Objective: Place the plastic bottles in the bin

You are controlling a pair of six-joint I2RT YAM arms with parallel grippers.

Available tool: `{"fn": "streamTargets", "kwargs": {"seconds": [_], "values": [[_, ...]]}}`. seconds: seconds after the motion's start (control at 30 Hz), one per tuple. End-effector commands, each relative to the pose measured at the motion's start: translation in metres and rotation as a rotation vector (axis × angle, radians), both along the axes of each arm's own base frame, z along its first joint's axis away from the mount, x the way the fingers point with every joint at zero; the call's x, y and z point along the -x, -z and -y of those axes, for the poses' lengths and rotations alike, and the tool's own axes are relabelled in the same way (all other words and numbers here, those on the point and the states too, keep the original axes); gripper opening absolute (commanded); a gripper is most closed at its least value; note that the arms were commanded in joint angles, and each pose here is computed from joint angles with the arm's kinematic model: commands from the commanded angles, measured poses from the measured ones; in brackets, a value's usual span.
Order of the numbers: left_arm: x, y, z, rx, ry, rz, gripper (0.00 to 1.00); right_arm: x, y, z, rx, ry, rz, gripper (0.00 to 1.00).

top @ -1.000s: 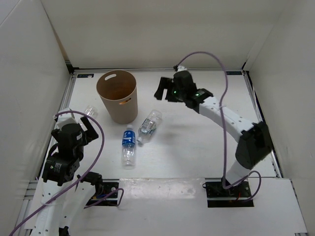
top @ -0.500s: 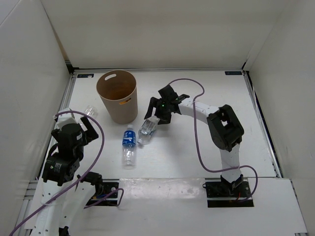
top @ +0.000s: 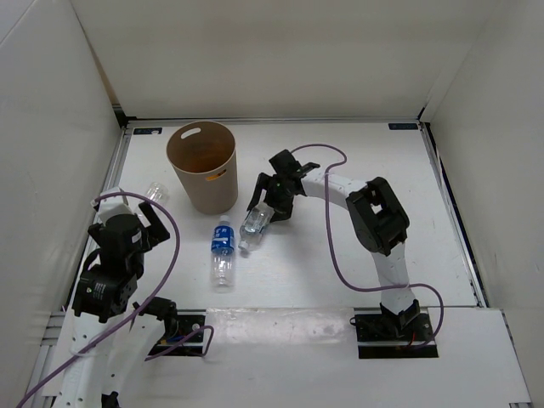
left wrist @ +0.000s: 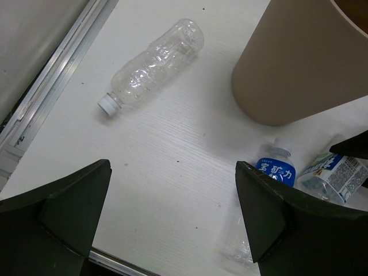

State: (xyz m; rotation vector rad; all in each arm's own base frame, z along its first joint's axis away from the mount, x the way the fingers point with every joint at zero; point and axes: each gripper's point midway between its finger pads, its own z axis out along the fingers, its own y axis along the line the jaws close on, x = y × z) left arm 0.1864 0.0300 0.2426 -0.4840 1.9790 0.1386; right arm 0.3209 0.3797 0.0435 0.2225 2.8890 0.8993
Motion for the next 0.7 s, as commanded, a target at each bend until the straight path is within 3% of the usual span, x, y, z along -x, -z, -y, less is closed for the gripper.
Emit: {"fn": "streamTargets", "kwargs": {"seconds": [0.0, 0.1, 0.3, 0.33, 0.37, 0.47, 0.57, 0.67], "values": [[0.000, 0.001, 0.001, 0.006, -0.001, 0.005, 0.99, 0.002, -0.016, -0.006, -0.003, -0.015, 0.000, 0.90], [0.001, 0.002, 0.000, 0.004, 0.002, 0.002, 0.99, 0.006, -0.016, -0.006, -0.010, -0.021, -0.003, 0.87], [0.001, 0.002, 0.000, 0.003, 0.002, 0.004, 0.99, 0.011, -0.020, -0.008, -0.090, -0.043, -0.021, 0.55], [0.001, 0.001, 0.000, 0.004, 0.002, 0.005, 0.99, 0.010, -0.025, -0.010, -0.109, -0.049, -0.009, 0.48], [0.001, 0.001, 0.000, 0.004, 0.001, 0.005, 0.99, 0.009, -0.028, -0.010, -0.117, -0.051, -0.004, 0.30], [0.001, 0.002, 0.000, 0.002, 0.001, 0.001, 0.99, 0.012, -0.042, -0.004, -0.139, -0.062, 0.014, 0.12], [0.002, 0.002, 0.000, 0.004, -0.001, 0.005, 0.99, 0.013, -0.063, 0.009, -0.130, -0.073, 0.081, 0.00], [0.002, 0.001, 0.000, 0.005, -0.001, 0.008, 0.99, 0.014, -0.080, 0.029, -0.099, -0.063, 0.143, 0.00]]}}
